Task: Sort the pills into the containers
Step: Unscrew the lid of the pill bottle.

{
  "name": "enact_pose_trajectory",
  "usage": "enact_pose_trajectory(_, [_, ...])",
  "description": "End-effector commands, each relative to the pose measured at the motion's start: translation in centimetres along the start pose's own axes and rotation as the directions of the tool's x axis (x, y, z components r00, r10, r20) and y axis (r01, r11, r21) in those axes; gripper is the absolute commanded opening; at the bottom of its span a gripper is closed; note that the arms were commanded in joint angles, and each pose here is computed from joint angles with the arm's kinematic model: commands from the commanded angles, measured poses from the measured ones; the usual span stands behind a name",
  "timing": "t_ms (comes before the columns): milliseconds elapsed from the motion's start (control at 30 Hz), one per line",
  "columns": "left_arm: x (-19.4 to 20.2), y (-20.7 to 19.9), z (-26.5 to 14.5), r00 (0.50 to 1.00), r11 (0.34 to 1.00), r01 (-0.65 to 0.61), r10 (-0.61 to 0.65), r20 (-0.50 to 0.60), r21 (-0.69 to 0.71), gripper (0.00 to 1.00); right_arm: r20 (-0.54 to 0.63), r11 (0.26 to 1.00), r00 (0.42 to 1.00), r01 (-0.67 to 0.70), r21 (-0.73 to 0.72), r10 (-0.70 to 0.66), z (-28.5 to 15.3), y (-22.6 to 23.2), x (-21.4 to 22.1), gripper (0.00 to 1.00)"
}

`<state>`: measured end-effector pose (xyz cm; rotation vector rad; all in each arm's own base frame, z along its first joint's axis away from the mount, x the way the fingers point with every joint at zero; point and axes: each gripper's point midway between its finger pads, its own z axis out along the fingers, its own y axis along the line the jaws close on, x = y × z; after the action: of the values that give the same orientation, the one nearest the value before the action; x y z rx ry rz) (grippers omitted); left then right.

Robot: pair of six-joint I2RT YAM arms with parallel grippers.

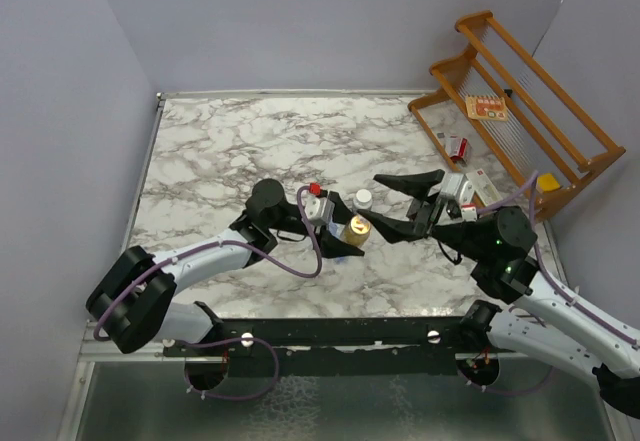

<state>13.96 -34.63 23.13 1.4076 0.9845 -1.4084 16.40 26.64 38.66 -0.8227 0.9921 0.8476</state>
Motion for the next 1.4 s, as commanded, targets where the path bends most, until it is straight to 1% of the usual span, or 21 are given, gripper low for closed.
enact_pose_trajectory(0, [-1.8,4.1,-1.0,0.997,0.959,-0.072,0.080,0.018,-0.272,0.00,-0.066,0.981,0.997,-0.037,0.190,0.050,-0.2,-3.1,3.1,0.65])
enact_pose_trajectory(67, [-2.2,5.0,-1.6,0.996,0.934,-0.079,0.091,0.019,-0.348,0.00,-0.097,0.978,0.993,-0.051,0.202,0.072,0.1,-3.2,4.9,0.65])
enact_pose_trajectory(233, [-2.4,6.9,-3.3,0.995,0.861,-0.080,0.103,0.017,-0.503,0.00,-0.077,0.977,0.990,-0.104,0.189,0.120,1.0,-2.8,6.1,0.66])
enact_pose_trajectory(367, [-2.4,7.2,-4.2,0.994,0.831,-0.082,0.109,0.016,-0.551,0.00,-0.054,0.973,0.990,-0.117,0.197,0.130,1.6,-3.0,6.5,0.66])
enact_pose_trajectory(467, [-2.3,7.2,-4.3,0.994,0.826,-0.083,0.109,0.014,-0.558,0.00,-0.047,0.973,0.989,-0.131,0.191,0.143,2.1,-2.9,6.8,0.66])
enact_pose_trajectory(667, [-2.0,7.8,-5.0,0.995,0.796,-0.078,0.104,0.008,-0.601,0.00,-0.009,0.974,0.988,-0.147,0.174,0.151,2.4,-2.7,6.2,0.66])
enact_pose_trajectory(1067, [-2.3,7.8,-5.0,0.994,0.792,-0.076,0.111,0.022,-0.605,0.00,-0.047,0.974,0.986,-0.152,0.167,0.162,3.2,-2.5,7.8,0.66])
enact_pose_trajectory(1233, [-2.4,7.7,-4.9,0.993,0.796,-0.075,0.114,0.026,-0.601,0.00,-0.044,0.973,0.987,-0.144,0.179,0.155,3.2,-2.7,7.9,0.66])
enact_pose_trajectory(1367, [-2.5,7.6,-4.8,0.993,0.800,-0.072,0.114,0.033,-0.596,0.00,-0.049,0.973,0.987,-0.142,0.183,0.153,3.4,-2.8,8.2,0.63])
